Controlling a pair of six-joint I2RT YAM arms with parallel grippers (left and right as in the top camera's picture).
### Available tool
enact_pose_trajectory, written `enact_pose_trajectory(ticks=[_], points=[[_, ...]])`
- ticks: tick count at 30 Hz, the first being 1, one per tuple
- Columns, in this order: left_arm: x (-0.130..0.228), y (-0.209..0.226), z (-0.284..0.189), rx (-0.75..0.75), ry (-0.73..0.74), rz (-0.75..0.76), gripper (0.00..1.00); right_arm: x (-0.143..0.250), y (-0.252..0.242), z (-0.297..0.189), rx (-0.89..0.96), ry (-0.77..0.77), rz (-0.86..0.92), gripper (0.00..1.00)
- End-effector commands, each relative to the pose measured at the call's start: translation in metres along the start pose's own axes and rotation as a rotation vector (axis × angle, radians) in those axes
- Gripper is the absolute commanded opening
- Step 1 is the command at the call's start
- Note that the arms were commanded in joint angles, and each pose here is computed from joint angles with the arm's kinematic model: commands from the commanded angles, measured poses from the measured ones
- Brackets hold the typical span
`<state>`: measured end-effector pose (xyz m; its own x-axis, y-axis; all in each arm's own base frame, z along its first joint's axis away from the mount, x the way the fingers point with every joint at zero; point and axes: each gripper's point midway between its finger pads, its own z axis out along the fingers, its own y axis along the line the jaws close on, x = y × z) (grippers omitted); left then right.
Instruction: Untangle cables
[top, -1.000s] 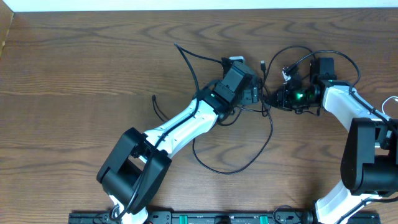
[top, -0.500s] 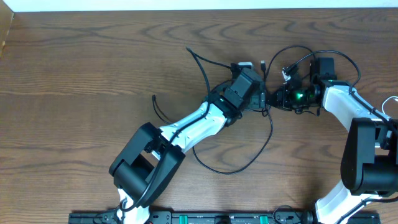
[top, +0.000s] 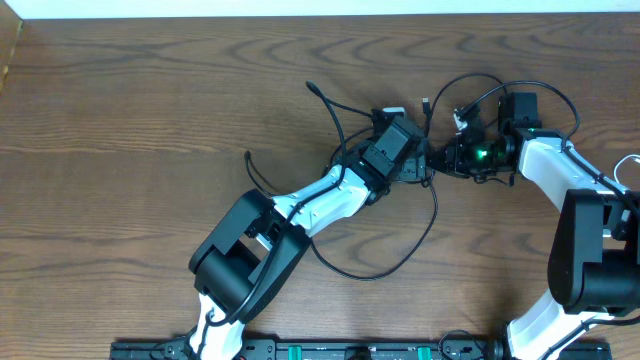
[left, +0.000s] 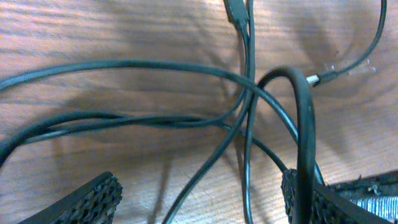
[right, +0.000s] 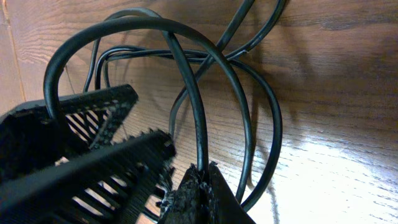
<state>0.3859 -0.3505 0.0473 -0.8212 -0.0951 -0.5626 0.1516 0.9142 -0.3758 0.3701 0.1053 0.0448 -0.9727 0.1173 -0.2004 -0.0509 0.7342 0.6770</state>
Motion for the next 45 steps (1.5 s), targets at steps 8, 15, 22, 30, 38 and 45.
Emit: enact_pose_trajectory(ticks=[8,15,22,30,38,45], points=[[-0.012,0.004,-0.001,-0.043,-0.057,-0.009,0.8,0.001,0.004,0.001,-0.015,0.005,-0.021,0.01],[-0.012,0.001,-0.001,-0.034,-0.062,-0.006,0.76,0.001,0.004,0.001,-0.015,0.005,-0.021,0.01],[-0.009,0.002,0.007,-0.034,-0.062,-0.007,0.75,0.001,0.004,0.001,-0.015,0.006,-0.021,0.01],[-0.006,0.003,0.013,-0.033,-0.063,-0.007,0.75,0.001,0.004,0.001,-0.015,0.005,-0.021,0.01],[-0.006,0.004,0.014,-0.033,-0.063,-0.007,0.44,0.001,0.004,0.001,-0.015,0.005,-0.02,0.01],[-0.007,0.003,0.014,-0.031,-0.066,-0.007,0.21,0.001,0.004,0.001,-0.015,0.006,-0.021,0.01]])
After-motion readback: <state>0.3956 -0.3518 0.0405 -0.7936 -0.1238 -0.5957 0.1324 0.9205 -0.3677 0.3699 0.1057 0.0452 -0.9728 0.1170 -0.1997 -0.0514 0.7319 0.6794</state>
